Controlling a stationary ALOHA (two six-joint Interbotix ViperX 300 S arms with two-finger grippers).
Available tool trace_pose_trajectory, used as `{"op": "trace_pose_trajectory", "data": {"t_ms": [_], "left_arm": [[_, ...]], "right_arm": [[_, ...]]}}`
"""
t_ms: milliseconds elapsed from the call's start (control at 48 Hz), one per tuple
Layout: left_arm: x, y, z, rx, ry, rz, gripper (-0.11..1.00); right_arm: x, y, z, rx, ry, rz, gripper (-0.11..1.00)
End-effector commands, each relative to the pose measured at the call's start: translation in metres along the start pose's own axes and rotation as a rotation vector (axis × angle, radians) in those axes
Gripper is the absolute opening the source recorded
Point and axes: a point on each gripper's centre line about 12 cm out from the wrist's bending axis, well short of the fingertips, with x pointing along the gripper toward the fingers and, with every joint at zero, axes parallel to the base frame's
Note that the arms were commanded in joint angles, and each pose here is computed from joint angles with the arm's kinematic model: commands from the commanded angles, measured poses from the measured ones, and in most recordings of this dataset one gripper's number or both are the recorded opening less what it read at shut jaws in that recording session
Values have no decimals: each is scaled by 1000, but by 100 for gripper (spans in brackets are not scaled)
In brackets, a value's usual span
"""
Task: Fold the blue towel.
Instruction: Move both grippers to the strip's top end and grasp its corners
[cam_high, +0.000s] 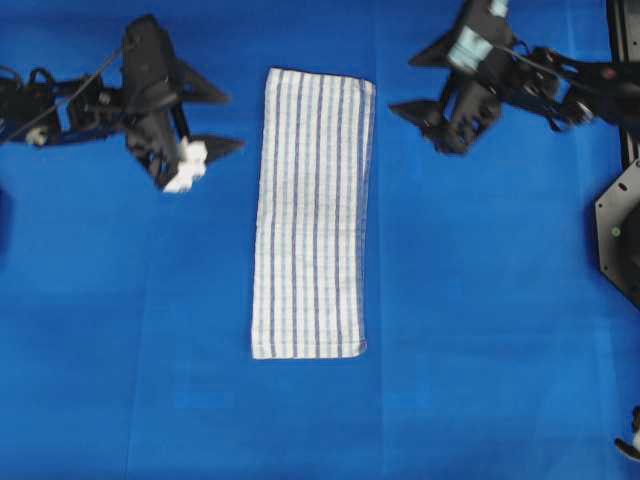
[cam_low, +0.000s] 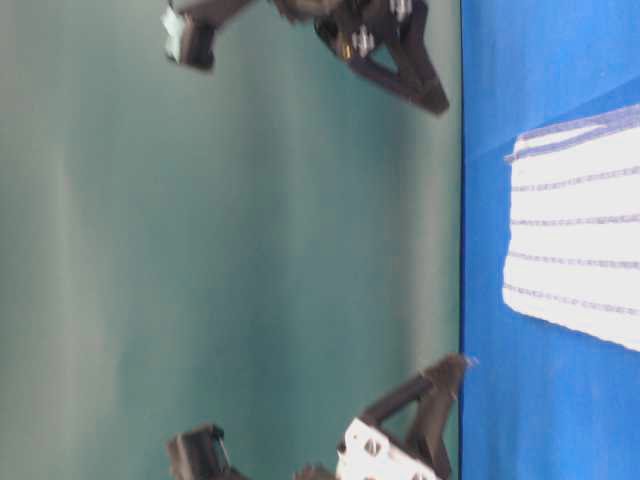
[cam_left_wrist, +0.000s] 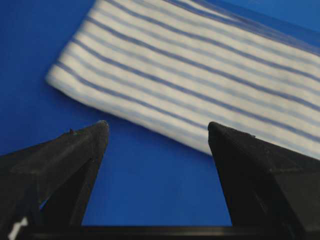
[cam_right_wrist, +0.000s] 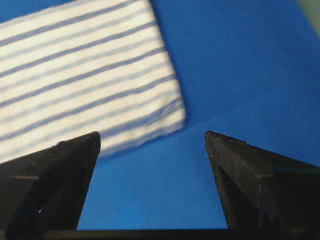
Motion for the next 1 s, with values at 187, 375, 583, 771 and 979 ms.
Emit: {"op": "trace_pose_trajectory", "data": {"t_ms": [187,375,583,771,979], "left_arm": [[27,44,20,-10,-38,102,76],[51,52,10,-17,-30,119,76],[78,60,-7,-24,-21,132,76],[96,62,-16,-32,0,133,75],[100,61,-16,-31,3,130,57]], "right_arm": [[45,-8,14,23,-6,-28,88],[68,-12,-2,59,26,-48,88],[76,-16,-17,98,42,-69,88],[76,-16,-22,115,54,-75,86],[76,-8,-25,97,65,-58,64]]}}
